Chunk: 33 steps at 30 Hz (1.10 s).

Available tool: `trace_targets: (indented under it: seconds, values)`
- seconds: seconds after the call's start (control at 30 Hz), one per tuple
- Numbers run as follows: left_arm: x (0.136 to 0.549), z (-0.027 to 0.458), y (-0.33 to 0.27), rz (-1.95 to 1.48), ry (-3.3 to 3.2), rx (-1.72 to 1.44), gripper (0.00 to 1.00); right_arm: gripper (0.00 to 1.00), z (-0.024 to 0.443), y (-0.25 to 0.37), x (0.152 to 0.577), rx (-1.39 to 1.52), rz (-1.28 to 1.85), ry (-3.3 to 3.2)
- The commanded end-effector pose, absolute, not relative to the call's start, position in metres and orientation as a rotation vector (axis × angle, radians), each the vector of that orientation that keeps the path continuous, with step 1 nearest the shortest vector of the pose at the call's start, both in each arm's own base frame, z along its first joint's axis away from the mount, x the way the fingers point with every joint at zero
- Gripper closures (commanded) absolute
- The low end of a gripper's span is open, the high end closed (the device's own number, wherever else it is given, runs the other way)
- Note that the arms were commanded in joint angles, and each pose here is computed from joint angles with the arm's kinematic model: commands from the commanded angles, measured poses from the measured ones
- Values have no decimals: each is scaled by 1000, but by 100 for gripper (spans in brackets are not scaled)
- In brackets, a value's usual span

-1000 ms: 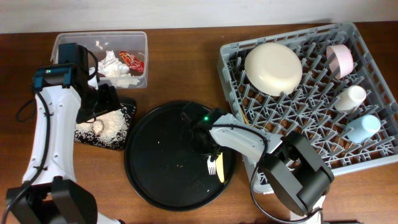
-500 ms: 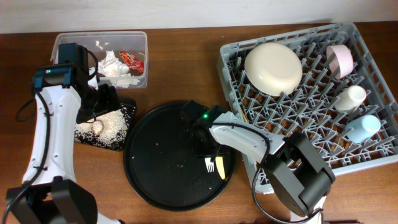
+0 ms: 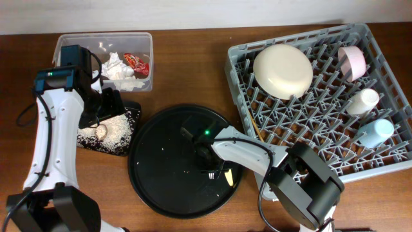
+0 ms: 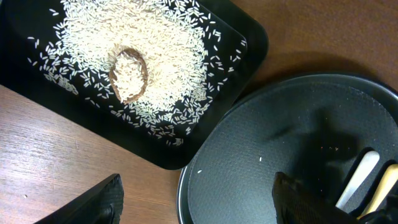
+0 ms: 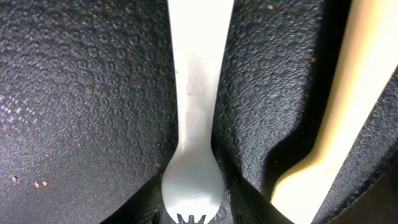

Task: Sort waste into correct bins and load items into the dishwasher rack
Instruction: 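Carry the white spoon with the right gripper into the rack's left edge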

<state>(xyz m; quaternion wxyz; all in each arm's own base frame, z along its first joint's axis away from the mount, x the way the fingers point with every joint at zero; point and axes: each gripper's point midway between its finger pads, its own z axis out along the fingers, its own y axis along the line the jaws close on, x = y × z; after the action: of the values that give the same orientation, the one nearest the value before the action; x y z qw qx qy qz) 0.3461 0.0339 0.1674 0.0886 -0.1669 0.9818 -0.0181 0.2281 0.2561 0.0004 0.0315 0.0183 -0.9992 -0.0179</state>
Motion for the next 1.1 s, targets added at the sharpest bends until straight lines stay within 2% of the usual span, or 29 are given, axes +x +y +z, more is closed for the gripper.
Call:
trace_targets:
  seconds: [0.0, 0.2, 0.27, 0.4, 0.57, 0.63, 0.7, 0.8, 0.9, 1.07]
  values:
    - [347, 176, 33, -60, 2896, -493, 24, 65, -1, 251, 229, 23, -21, -3098]
    - [347, 176, 33, -60, 2896, -493, 24, 80, -1, 250, 229, 24, -20, -3098]
    - [347, 176, 33, -60, 2896, -493, 23, 82, 8, 252, 232, 32, -44, -3122]
    - [347, 176, 33, -60, 2896, -493, 23, 81, 51, 255, 243, 163, -150, -3231]
    - [348, 176, 33, -61, 2893, -493, 23, 81, 134, 197, 275, 295, -96, -3393]
    - [348, 176, 33, -61, 2894, -493, 23, 81, 150, 160, 291, 336, -51, -3412]
    - [348, 176, 33, -61, 2893, -493, 23, 81, 148, 120, 303, 412, 35, -3381]
    - [348, 176, 33, -61, 2893, -493, 23, 81, 147, 96, 311, 519, 84, -3359]
    - [348, 176, 33, -61, 2893, -493, 23, 80, 134, 97, 311, 670, 73, -3289]
    - [348, 176, 33, -61, 2893, -493, 24, 80, 99, 100, 315, 663, 74, -3188]
